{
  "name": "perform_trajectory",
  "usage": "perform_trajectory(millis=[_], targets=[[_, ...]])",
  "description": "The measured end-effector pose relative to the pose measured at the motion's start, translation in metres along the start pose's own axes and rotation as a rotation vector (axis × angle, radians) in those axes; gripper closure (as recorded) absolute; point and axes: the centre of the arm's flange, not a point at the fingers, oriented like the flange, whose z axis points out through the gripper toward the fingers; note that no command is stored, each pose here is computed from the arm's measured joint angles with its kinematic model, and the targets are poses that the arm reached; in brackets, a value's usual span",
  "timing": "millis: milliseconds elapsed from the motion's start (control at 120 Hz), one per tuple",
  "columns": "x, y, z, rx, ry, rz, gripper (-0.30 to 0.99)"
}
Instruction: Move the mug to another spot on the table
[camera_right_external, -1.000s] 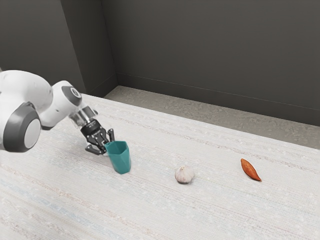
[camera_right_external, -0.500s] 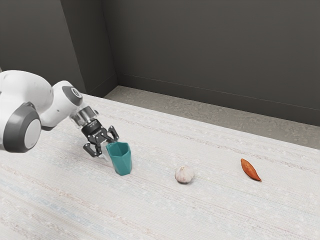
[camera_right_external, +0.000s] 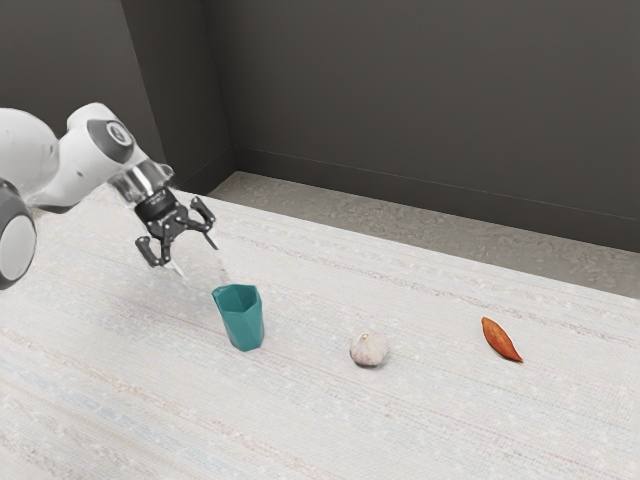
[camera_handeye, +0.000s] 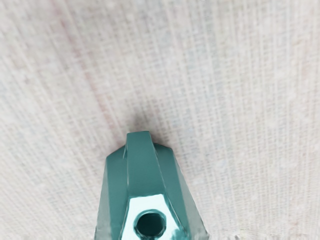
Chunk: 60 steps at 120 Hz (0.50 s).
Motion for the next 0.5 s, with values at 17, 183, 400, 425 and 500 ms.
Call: perform_trajectory(millis=[17,183,400,425,500], targets=[[-0.007,0.001,-0.01,-0.003,0.013,0.014,0.06],[-0.111,0.022,-0.095,0.067,0.212,0.243,0.03],[-0.257,0.037,-0.126,0.244,0.468,0.662,0.01],[-0.269,0.037,-0.128,0.26,0.485,0.702,0.01],[-0.294,0.042,-0.12,0.314,0.508,0.801,0.01]])
